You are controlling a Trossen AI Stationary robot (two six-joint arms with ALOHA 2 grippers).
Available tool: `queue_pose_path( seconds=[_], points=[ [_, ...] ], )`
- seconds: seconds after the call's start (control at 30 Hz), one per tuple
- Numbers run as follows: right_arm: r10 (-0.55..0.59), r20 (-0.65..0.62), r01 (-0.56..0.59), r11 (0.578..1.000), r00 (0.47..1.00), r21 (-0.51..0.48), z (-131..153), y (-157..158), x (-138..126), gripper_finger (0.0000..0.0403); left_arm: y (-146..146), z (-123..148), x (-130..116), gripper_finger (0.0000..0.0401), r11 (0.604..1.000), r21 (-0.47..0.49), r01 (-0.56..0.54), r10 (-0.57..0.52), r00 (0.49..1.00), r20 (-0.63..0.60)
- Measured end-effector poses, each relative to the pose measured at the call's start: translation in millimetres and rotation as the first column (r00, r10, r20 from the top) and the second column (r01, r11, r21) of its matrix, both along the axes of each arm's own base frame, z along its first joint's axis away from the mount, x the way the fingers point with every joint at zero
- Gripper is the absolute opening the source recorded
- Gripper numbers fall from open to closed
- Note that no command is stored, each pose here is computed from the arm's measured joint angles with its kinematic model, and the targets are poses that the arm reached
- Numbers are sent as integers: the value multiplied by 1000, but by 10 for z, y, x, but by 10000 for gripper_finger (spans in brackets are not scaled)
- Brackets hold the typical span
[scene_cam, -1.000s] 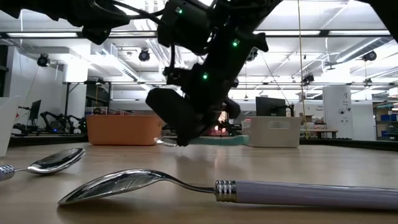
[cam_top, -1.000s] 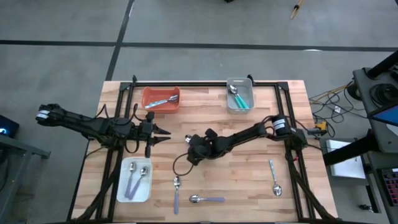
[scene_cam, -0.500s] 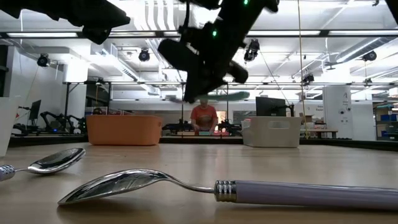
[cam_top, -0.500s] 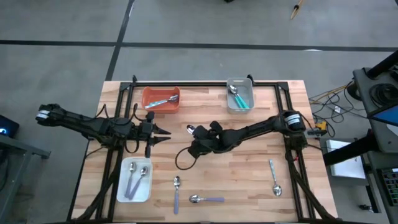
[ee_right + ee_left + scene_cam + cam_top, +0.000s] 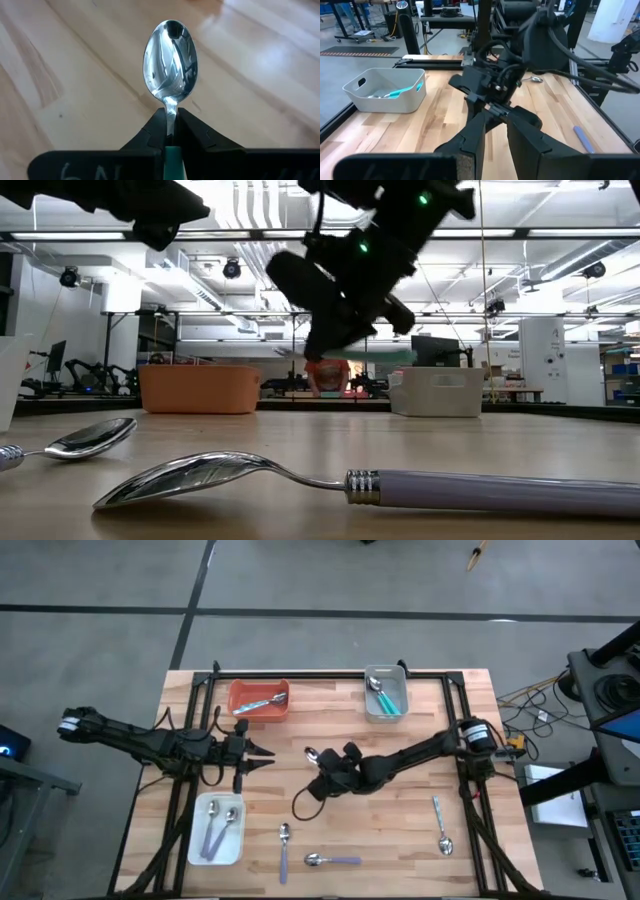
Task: Sort silverware by color (type)
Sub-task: Put the light blue spoon into the gray bin
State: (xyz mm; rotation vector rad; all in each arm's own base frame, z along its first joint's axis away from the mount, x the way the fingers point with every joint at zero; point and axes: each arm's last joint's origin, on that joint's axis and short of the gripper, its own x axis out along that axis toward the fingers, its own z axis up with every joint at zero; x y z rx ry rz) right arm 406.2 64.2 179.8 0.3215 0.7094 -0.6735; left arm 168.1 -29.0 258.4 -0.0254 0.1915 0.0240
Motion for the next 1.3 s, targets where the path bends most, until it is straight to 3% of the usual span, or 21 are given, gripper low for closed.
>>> queue_pose_path(
  seconds=[0.27, 0.5, 0.77, 1.03, 1.3],
  points=[
    [-68, 32, 67, 997, 997, 32, -187, -43, -80, 22, -1, 16, 4, 63, 1000, 11, 3, -3, 1000, 17],
    [-57, 21, 56, 997, 998, 45, -50, -60, -48, 22, -1, -4, 3, 63, 1000, 12, 3, -3, 1000, 12],
    [-36, -36, 38, 998, 999, 49, 517, -501, -69, 22, -1, -5, 5, 63, 1000, 19, 4, -4, 1000, 13],
    [-65, -20, 67, 989, 998, 131, 963, -1159, -338, 22, 7, -9, 10, 63, 997, 70, -17, 17, 1000, 11],
    [-276, -100, 288, 947, 956, 139, 1272, -1807, -907, 22, 37, 78, 10, 63, 976, 193, -102, 96, 995, 36]
  ],
)
